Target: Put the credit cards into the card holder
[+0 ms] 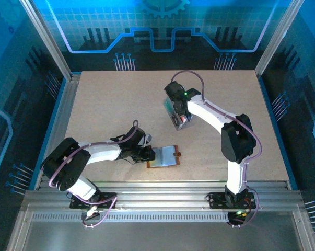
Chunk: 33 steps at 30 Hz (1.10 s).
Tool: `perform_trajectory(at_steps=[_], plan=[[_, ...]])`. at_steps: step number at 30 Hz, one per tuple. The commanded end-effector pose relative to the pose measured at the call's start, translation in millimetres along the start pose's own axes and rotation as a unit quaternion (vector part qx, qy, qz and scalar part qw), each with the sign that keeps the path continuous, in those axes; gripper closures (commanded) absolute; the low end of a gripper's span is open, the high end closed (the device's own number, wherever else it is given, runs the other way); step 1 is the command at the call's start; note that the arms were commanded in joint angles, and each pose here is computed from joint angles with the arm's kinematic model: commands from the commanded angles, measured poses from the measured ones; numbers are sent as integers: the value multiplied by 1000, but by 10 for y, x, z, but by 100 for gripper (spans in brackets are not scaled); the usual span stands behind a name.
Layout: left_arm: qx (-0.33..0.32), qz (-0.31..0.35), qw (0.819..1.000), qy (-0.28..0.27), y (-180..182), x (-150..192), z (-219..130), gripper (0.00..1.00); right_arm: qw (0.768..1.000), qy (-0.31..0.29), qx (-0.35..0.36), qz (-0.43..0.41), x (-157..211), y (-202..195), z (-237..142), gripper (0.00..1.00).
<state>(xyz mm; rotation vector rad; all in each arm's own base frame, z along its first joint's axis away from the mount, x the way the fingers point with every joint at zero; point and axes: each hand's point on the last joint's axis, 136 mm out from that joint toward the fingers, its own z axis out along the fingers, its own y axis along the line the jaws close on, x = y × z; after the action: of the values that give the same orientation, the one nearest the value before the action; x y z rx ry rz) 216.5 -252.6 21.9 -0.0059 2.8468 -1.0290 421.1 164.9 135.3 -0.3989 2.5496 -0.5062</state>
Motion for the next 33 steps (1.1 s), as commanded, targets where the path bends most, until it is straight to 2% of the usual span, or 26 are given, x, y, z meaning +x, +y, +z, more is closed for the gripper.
perform_trajectory(at_steps=[1,9,23,28,33], plan=[[-3,2,1000,10,36,55,37,88,1000,-17,-11,-1,-90,-58,-232,88],[2,3,1000,11,7,58,19,88,999,-18,-48,-4,-100,19,-336,100],[14,7,1000,15,-60,53,10,88,996,-38,-81,4,-68,-49,-666,100],[16,8,1000,14,-73,58,-17,88,993,-61,-100,16,-9,-38,-891,100],[14,12,1000,15,-70,71,-32,88,982,-85,-162,38,188,140,-1152,100]])
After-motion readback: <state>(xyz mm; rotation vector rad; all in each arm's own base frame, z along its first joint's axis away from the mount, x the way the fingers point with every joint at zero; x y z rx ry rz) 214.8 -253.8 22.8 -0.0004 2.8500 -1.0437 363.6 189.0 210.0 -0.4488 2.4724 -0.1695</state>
